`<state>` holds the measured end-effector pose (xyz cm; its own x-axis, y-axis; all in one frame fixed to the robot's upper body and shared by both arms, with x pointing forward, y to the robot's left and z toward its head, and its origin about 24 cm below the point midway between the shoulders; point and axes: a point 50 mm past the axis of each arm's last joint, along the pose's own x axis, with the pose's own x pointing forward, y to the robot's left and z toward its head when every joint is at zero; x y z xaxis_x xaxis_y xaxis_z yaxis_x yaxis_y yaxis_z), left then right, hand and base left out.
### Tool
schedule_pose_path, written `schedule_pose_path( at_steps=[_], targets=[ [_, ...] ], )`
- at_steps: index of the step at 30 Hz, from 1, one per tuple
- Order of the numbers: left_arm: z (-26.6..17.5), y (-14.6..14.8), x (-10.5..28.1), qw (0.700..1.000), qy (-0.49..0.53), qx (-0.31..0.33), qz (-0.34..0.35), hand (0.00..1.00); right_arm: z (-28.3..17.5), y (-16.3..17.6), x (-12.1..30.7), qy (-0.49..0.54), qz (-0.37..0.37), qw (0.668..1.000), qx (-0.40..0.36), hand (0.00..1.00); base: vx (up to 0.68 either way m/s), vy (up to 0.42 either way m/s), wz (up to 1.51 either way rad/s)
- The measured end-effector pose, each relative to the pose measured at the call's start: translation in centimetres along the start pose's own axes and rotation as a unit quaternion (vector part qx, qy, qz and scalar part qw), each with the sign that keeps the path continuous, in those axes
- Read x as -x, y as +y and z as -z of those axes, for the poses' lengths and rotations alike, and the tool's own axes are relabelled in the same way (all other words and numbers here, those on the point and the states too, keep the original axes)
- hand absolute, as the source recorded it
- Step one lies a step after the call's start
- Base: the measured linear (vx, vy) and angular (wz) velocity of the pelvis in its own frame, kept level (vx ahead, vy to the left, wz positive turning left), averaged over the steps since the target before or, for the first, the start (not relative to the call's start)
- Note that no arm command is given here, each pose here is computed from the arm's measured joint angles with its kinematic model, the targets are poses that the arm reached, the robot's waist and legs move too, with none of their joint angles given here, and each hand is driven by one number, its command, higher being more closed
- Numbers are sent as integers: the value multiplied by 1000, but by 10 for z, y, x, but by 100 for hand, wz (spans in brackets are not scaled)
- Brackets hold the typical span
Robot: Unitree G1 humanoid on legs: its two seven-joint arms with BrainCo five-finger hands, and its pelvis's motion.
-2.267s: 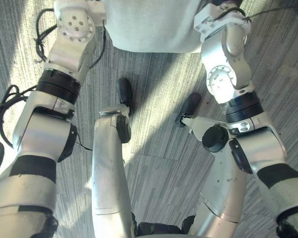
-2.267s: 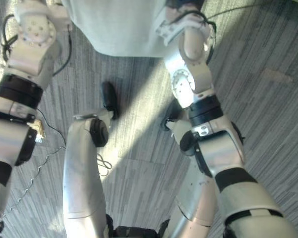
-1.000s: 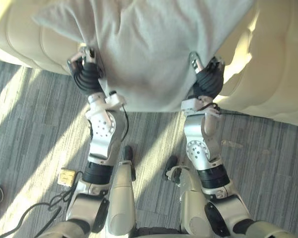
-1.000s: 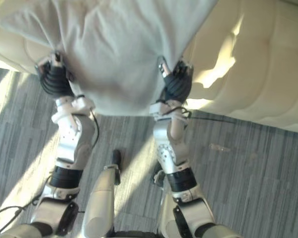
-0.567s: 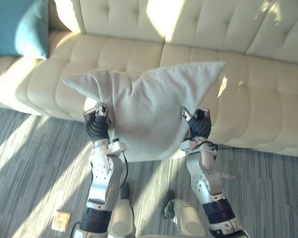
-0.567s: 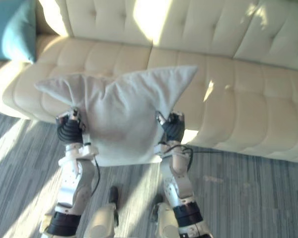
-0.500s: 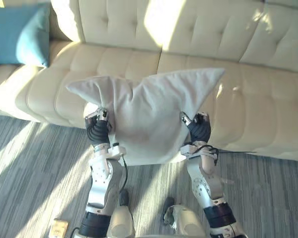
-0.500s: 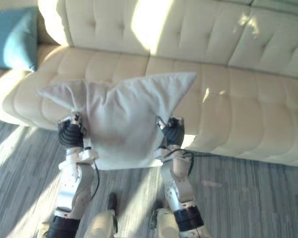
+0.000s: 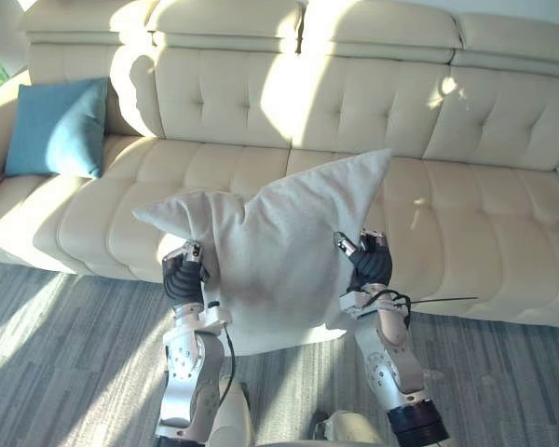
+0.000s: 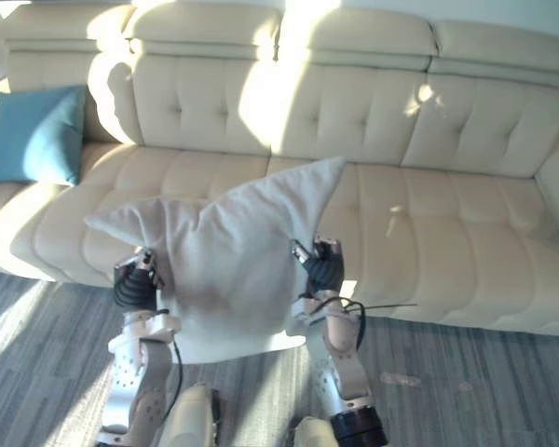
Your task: Pick up cushions and gather them together orderly.
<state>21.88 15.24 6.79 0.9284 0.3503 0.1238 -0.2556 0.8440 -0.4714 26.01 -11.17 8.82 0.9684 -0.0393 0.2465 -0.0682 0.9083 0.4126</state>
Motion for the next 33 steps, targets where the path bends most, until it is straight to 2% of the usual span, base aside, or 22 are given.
schedule_pose_path(
  at_steps=[13,20,26,33],
  targets=[
    [-2,9,2,1000,5,-30,7,100,21,-5,4,48,10,998,28,100,368,143,-33],
    [-6,11,0,999,-8,-30,6,100,20,1,1,46,-12,999,26,100,307,-111,5],
    [7,3,5,999,22,-14,18,100,18,-20,8,50,11,998,45,100,386,-199,33],
    [11,1,10,999,36,-11,35,100,-6,-19,16,2,13,999,32,100,178,-23,-8]
  ],
)
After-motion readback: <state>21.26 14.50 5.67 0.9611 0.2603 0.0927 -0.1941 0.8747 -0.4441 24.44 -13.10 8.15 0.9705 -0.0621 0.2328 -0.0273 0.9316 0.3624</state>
